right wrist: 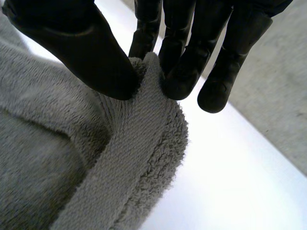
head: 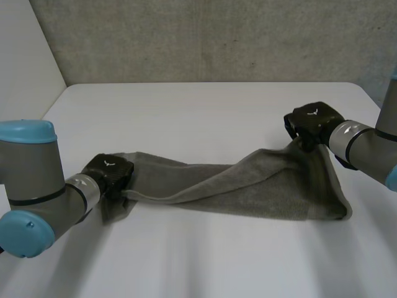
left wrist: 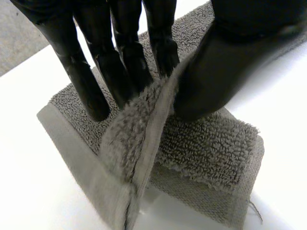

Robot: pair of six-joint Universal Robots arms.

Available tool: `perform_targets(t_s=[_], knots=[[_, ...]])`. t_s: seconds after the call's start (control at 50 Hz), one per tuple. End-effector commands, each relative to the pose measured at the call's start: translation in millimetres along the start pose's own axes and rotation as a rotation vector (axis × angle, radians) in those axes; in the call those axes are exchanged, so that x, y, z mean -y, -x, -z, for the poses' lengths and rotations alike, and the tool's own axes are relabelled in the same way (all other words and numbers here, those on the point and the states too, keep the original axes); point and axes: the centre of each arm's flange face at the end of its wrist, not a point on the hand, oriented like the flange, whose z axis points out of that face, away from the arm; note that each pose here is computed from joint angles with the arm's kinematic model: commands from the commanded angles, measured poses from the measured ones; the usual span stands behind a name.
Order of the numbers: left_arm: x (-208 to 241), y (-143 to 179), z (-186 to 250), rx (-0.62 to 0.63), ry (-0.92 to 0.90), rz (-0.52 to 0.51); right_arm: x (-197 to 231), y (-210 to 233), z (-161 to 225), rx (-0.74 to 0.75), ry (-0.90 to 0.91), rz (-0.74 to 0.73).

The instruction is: Fold the towel.

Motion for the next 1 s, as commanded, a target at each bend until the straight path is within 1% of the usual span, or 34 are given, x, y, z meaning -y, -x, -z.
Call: perform_targets(t_s=[0.02, 0.08, 0.16, 0.22, 0.24, 0.28, 0.3, 0.32, 0.34, 0.36, 0.4, 0.42, 0.44, 0.46, 0.5, 0.52, 0.54, 0.56, 0.58, 0.6, 0.62, 0.66, 0.68, 0.72, 0.74, 0.78, 0.8, 0.82, 0.84, 0.88, 0.9, 0.94, 0.96, 1.0], knots=[[12.2, 5.3, 3.8, -0.017, 0.044, -0.028, -14.6, 14.9, 7.4, 0.114, 0.163, 0.126], [24.8, 10.0, 3.1, -0.013, 0.028, -0.049, -15.3, 23.0, 10.3, 0.173, 0.217, 0.187], [44.7, 17.2, -0.7, 0.001, -0.011, -0.074, -5.0, 17.2, 11.7, 0.169, 0.230, 0.214], [90.0, 38.4, -12.2, 0.069, -0.118, -0.095, 34.9, -2.8, 3.9, 0.057, 0.111, 0.237], [90.2, 38.5, -12.2, 0.069, -0.118, -0.095, 35.0, -2.9, 3.8, 0.057, 0.111, 0.237], [130.3, 61.4, -17.6, 0.187, -0.235, -0.102, 80.7, -21.7, -0.5, -0.058, -0.063, 0.223], [130.5, 61.5, -17.6, 0.188, -0.235, -0.102, 80.9, -21.8, -0.5, -0.058, -0.064, 0.223], [153.1, 74.4, -16.4, 0.259, -0.310, -0.096, 110.0, -33.8, 0.7, -0.132, -0.194, 0.202], [153.3, 74.5, -16.4, 0.260, -0.311, -0.096, 110.3, -33.9, 0.7, -0.133, -0.195, 0.202], [179.7, 87.6, -9.8, 0.337, -0.409, -0.081, 141.6, -48.3, 5.5, -0.216, -0.350, 0.162], [232.8, 105.6, 14.9, 0.445, -0.672, 0.003, 190.2, -82.4, 23.9, -0.349, -0.648, -0.013], [233.0, 105.7, 15.1, 0.446, -0.673, 0.004, 190.4, -82.5, 24.0, -0.349, -0.649, -0.014], [249.8, 112.1, 27.8, 0.454, -0.787, 0.076, 205.9, -94.4, 35.1, -0.368, -0.761, -0.108], [250.0, 112.1, 27.9, 0.454, -0.789, 0.076, 206.0, -94.5, 35.2, -0.368, -0.762, -0.109], [274.4, 120.2, 59.6, 0.417, -0.972, 0.224, 222.7, -111.1, 58.7, -0.336, -0.877, -0.235], [274.5, 120.2, 59.7, 0.417, -0.973, 0.224, 222.7, -111.2, 58.8, -0.336, -0.878, -0.235], [280.1, 119.7, 71.4, 0.383, -1.027, 0.279, 220.6, -114.3, 60.6, -0.307, -0.871, -0.259], [277.9, 118.5, 73.8, 0.349, -1.035, 0.315, 214.7, -108.7, 56.3, -0.254, -0.831, -0.252], [277.9, 118.5, 73.8, 0.349, -1.035, 0.315, 214.6, -108.6, 56.3, -0.253, -0.831, -0.252], [271.4, 114.8, 69.5, 0.312, -1.015, 0.320, 205.9, -98.1, 49.9, -0.181, -0.771, -0.238], [262.3, 108.8, 62.7, 0.274, -0.980, 0.305, 195.6, -87.0, 43.9, -0.111, -0.707, -0.218], [252.2, 101.6, 56.0, 0.231, -0.939, 0.292, 182.9, -74.2, 37.2, -0.044, -0.638, -0.182], [252.1, 101.5, 56.0, 0.231, -0.938, 0.292, 182.8, -74.1, 37.1, -0.043, -0.637, -0.181], [231.5, 91.8, 42.1, 0.165, -0.863, 0.263, 159.3, -54.0, 26.9, 0.037, -0.528, -0.093], [231.4, 91.7, 42.0, 0.164, -0.863, 0.263, 159.2, -53.9, 26.9, 0.038, -0.528, -0.093], [202.0, 85.2, 24.6, 0.126, -0.757, 0.254, 134.7, -43.4, 18.3, 0.056, -0.429, -0.014], [201.8, 85.2, 24.5, 0.126, -0.757, 0.254, 134.6, -43.4, 18.3, 0.056, -0.428, -0.014], [184.2, 83.1, 16.5, 0.116, -0.697, 0.259, 123.6, -38.5, 15.3, 0.069, -0.390, 0.014], [184.0, 83.1, 16.4, 0.116, -0.697, 0.259, 123.5, -38.4, 15.3, 0.069, -0.389, 0.014], [148.4, 75.7, 5.9, 0.100, -0.582, 0.260, 96.6, -25.7, 8.1, 0.120, -0.308, 0.030], [148.2, 75.7, 5.9, 0.100, -0.581, 0.260, 96.5, -25.6, 8.0, 0.120, -0.308, 0.030], [115.7, 63.4, 0.3, 0.071, -0.488, 0.233, 68.3, -13.5, 3.2, 0.160, -0.223, 0.016], [115.6, 63.3, 0.3, 0.071, -0.487, 0.232, 68.2, -13.4, 3.2, 0.160, -0.222, 0.016], [85.5, 55.3, -3.4, 0.056, -0.414, 0.187, 44.8, -4.1, 0.9, 0.190, -0.156, 0.022]])
